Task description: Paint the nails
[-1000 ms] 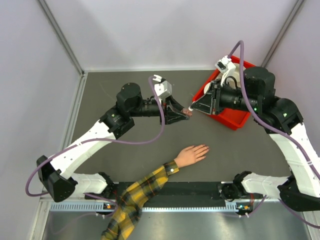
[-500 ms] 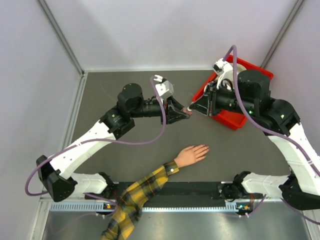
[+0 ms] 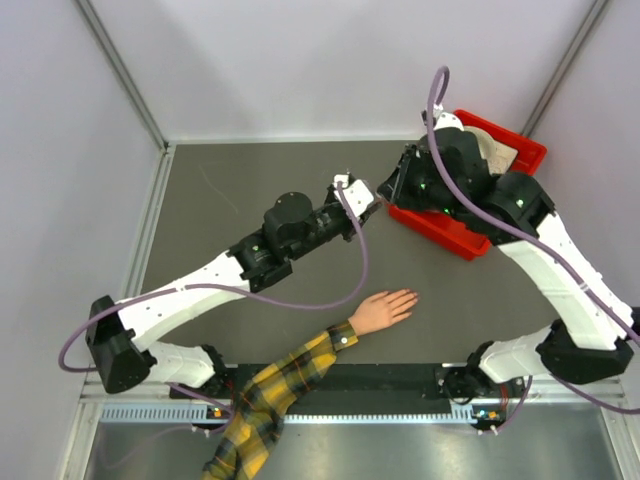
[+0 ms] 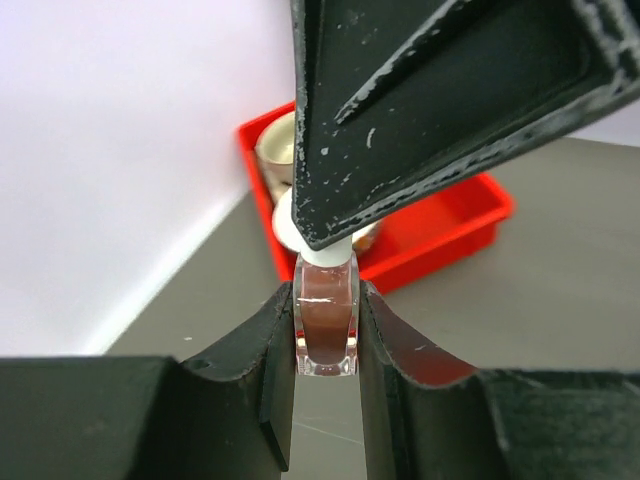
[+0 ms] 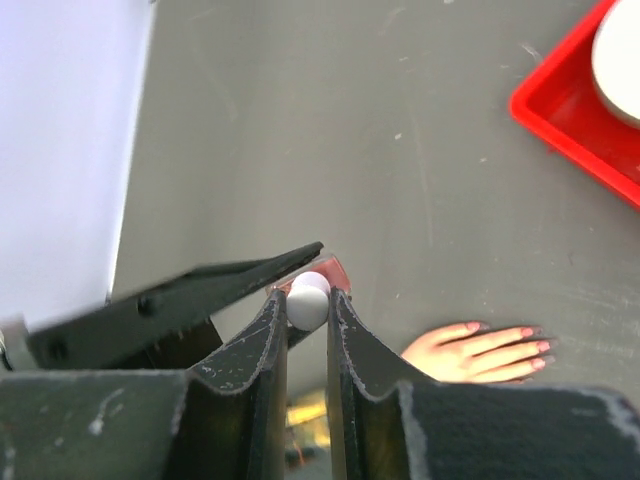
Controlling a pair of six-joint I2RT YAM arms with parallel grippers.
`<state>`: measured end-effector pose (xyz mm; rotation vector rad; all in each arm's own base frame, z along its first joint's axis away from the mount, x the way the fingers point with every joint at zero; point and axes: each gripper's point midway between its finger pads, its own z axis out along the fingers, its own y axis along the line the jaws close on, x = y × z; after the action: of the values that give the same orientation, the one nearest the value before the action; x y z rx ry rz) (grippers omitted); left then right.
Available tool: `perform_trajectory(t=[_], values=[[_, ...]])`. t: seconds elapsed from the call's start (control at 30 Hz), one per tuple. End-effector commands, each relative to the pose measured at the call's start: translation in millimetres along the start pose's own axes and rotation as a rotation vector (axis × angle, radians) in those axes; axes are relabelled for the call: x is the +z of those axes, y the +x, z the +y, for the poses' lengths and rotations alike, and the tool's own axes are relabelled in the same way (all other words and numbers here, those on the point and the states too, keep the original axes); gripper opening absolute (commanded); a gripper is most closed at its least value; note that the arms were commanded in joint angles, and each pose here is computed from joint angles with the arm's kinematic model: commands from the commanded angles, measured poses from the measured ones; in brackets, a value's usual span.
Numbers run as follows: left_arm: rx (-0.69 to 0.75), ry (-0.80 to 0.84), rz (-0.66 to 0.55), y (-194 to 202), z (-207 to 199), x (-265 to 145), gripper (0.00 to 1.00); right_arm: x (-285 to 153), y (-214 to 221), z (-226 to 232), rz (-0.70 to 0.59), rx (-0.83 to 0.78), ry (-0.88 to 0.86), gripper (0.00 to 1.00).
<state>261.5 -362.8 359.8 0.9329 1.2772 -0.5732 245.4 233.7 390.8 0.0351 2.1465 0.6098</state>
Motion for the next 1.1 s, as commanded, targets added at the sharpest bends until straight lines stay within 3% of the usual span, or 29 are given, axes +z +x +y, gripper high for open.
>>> perform_trajectory(t=[0.0, 0.03, 0.07, 0.13, 0.17, 0.23, 0.27, 0.4, 0.47, 0.5, 0.57, 0.63, 0.73, 0.9, 1.07], values=[[0.026, -0.237, -0.263, -64.3, 44.3, 9.3, 0.0, -9.8, 12.3, 31.1, 0.086, 0.118, -0.072, 0.0], [0.013, -0.236, -0.266, -64.9, 44.3, 9.3, 0.0, -7.1, 11.4, 33.9, 0.091, 0.117, -0.071, 0.02], [-0.005, -0.231, -0.269, -65.8, 42.8, 8.8, 0.0, -6.6, 10.0, 35.9, 0.092, 0.112, -0.075, 0.13], [-0.051, -0.211, -0.269, -66.6, 39.9, 7.7, 0.0, -13.9, 4.4, 42.4, 0.085, 0.098, -0.116, 0.23], [-0.061, -0.205, -0.249, -65.1, 39.0, 4.3, 0.0, -18.2, 3.3, 44.1, 0.08, 0.094, -0.135, 0.35], [-0.099, -0.158, -0.244, -68.5, 32.2, -0.5, 0.0, -25.4, -0.3, 47.1, 0.056, 0.061, -0.189, 0.49], [-0.106, -0.121, -0.206, -64.8, 26.3, -7.5, 0.0, -40.1, -7.2, 45.3, 0.023, 0.056, -0.22, 0.62], [-0.18, 0.03, -0.146, -68.2, 2.9, -32.7, 0.0, -73.7, -19.0, 42.9, -0.028, -0.012, -0.37, 0.79], [-0.206, 0.117, -0.156, -81.0, -8.8, -51.2, 0.0, -88.6, -27.6, 39.6, -0.078, -0.112, -0.431, 0.82], [-0.248, 0.155, -0.105, -72.4, -17.4, -57.9, 0.0, -95.7, -21.8, 45.8, -0.059, -0.172, -0.5, 0.83], [-0.291, 0.248, -0.109, -86.1, -30.6, -73.4, 0.0, -104.0, -10.7, 52.8, -0.046, -0.369, -0.613, 0.83], [-0.351, 0.326, -0.087, -94.5, -43.0, -85.4, 0.0, -113.3, 7.8, 63.9, 0.015, -0.513, -0.768, 0.77], [-0.415, 0.449, -0.07, -105.2, -62.7, -98.9, 0.0, -111.7, 9.1, 62.6, 0.081, -0.505, -0.857, 0.69], [-0.477, 0.513, -0.006, -100.7, -75.3, -105.8, 0.0, -136.5, 11.5, 80.8, 0.114, -0.511, -1.08, 0.67], [-0.528, 0.538, 0.025, -98.6, -80.6, -103.1, 0.0, -129.8, 14.5, 80.6, 0.136, -0.503, -1.088, 0.62]])
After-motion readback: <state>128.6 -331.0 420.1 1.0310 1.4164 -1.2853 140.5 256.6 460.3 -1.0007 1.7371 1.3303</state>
